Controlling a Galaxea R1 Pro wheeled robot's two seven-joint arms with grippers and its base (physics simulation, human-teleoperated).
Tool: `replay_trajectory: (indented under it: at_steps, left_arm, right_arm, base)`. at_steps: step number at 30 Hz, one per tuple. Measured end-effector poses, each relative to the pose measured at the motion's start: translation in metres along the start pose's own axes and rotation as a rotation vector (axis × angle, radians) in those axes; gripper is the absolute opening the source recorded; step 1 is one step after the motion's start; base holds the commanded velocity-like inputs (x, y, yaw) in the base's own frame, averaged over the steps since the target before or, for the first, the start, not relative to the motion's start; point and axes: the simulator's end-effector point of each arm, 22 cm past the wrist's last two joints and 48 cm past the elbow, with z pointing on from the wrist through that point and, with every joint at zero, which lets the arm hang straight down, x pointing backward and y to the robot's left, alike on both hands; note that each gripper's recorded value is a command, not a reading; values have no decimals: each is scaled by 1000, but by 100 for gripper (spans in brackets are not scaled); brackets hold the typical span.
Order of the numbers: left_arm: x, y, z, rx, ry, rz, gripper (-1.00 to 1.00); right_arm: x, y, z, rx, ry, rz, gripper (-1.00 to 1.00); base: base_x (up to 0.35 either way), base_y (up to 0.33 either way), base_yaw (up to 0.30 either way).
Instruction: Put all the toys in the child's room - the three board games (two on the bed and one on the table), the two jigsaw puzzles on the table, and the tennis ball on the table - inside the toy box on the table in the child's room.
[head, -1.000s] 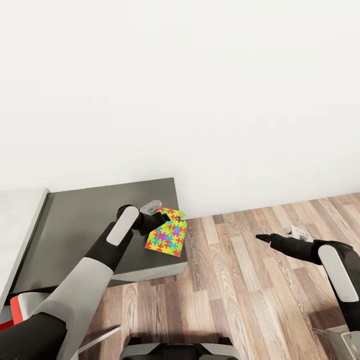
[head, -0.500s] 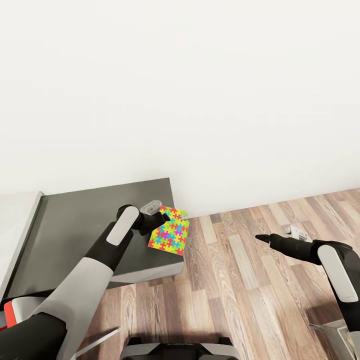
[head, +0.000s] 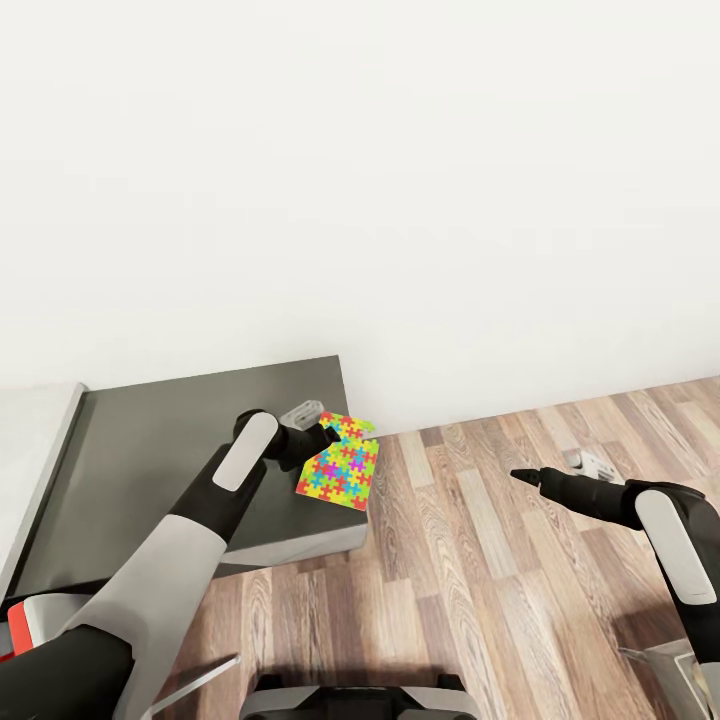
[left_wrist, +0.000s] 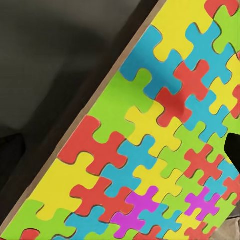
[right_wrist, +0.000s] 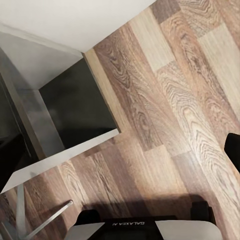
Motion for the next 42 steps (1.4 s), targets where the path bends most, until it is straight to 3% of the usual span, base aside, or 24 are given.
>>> replay_trajectory:
  at_steps: [5,7,9,10,17,19,20,22,23,26,27,29,30,32,35,39,42]
  left_arm:
    - [0,0,0,5,0,-7,100]
    - [-2,1,-1,24,2,-37,100]
    - [-5,5,-2,20,-4,-40,100]
    - [-12,10,-6,12,-21,-35,100]
    - [-41,37,-32,43,-109,-109,100]
    - [-50,42,-42,55,-140,-128,100]
    - [-50,42,-42,56,-140,-129,100]
    - [-56,47,-51,66,-166,-143,100]
    - [-56,46,-51,67,-166,-144,100]
    - [-65,52,-67,86,-208,-163,100]
    - [-65,52,-67,87,-208,-164,100]
    - [-71,53,-80,104,-243,-171,100]
    - [-71,53,-80,105,-243,-172,100]
    - [-75,52,-93,126,-276,-172,100]
    - [-75,50,-100,139,-292,-169,100]
    - [-65,36,-112,184,-311,-155,100]
    - [-59,28,-112,197,-306,-141,100]
  right_arm:
    - [0,0,0,0,0,0,100]
    - [1,1,1,-3,2,2,100]
    - [2,2,2,-6,4,4,100]
    - [3,3,3,-8,5,4,100]
    - [8,9,18,-37,4,29,100]
    - [11,19,26,-98,13,57,100]
    - [11,19,26,-99,13,57,100]
    - [13,34,34,-196,27,99,100]
    - [13,34,34,-197,27,99,100]
    - [11,52,46,-359,37,189,100]
    - [11,52,46,-361,37,190,100]
    - [5,58,55,-455,24,258,100]
    - [4,58,55,-456,23,260,100]
    - [-4,62,63,-532,0,327,100]
    - [-8,64,67,-565,-12,359,100]
    - [-15,73,76,-649,-28,444,100]
    - [-15,78,78,-667,-27,454,100]
  base:
    - [0,0,0]
    - [0,0,0]
    - [0,0,0]
    - [0,0,0]
    - [0,0,0]
    - [0,0,0]
    - [0,0,0]
    - [0,0,0]
    - [0,0,0]
    - [0,0,0]
    - [0,0,0]
    - [0,0,0]
    - [0,0,0]
    - [0,0,0]
    - [0,0,0]
    - [0,0,0]
    - [0,0,0]
